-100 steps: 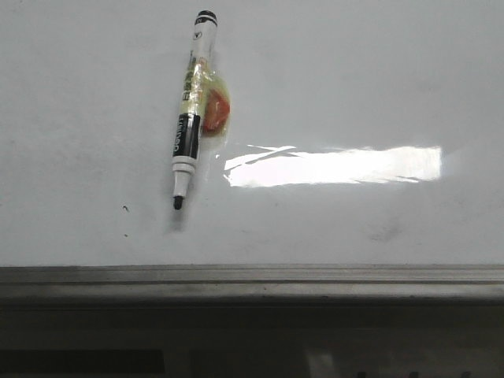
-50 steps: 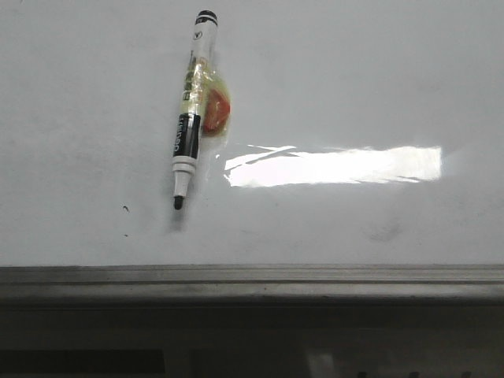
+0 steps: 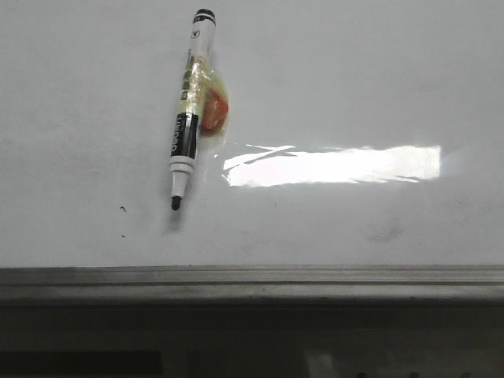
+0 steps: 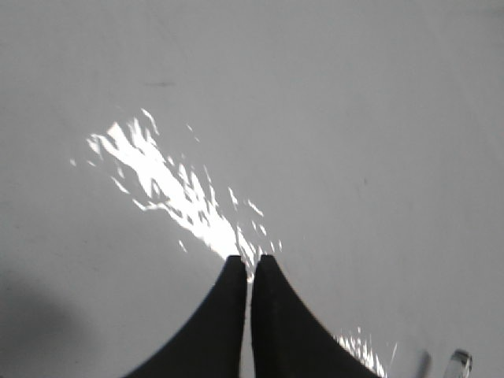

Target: Write number 7 on whiteboard

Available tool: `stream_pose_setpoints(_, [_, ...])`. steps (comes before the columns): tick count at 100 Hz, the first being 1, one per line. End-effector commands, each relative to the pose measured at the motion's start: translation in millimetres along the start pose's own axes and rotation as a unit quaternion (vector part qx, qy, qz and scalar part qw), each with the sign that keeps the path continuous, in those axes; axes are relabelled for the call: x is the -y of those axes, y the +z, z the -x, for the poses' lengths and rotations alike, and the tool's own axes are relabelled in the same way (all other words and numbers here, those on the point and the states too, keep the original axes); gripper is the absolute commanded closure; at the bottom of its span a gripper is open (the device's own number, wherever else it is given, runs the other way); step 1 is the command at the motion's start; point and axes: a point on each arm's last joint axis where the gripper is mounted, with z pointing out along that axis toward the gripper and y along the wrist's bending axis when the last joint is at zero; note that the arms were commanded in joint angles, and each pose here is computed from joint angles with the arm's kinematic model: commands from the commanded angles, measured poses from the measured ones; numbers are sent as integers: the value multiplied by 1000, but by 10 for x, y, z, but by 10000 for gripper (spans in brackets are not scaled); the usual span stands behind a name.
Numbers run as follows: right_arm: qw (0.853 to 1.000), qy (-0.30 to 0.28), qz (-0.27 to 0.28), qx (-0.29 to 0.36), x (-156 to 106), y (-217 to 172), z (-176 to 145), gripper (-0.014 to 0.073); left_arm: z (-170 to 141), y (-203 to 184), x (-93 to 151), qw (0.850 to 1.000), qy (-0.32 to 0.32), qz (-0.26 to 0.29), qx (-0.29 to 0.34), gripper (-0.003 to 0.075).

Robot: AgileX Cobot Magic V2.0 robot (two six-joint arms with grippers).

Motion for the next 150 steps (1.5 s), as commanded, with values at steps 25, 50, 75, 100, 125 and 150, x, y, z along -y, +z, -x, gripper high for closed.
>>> stream_pose_setpoints(25, [976,-198,15,-92,-320,84,644,658,411,240,681,945,271,47,-176,737])
stream_pose_setpoints(50, [976,-192,27,-104,-395,188,794,405,401,577,872,902,348,-11,-256,348])
stream_pose_setpoints(75, [973,-194,61,-111,-434,185,777,209,98,793,1030,882,343,-101,-307,318])
stream_pose_setpoints(100, [972,-193,60,-116,-432,209,771,209,-321,1014,1195,889,289,-138,-328,322])
stream_pose_setpoints(125, [973,-193,60,-116,-432,209,770,209,-700,1215,1175,898,272,-106,-330,322])
stream_pose_setpoints(150, [973,-191,61,-115,-435,210,772,209,-828,1334,1234,890,271,-99,-353,322])
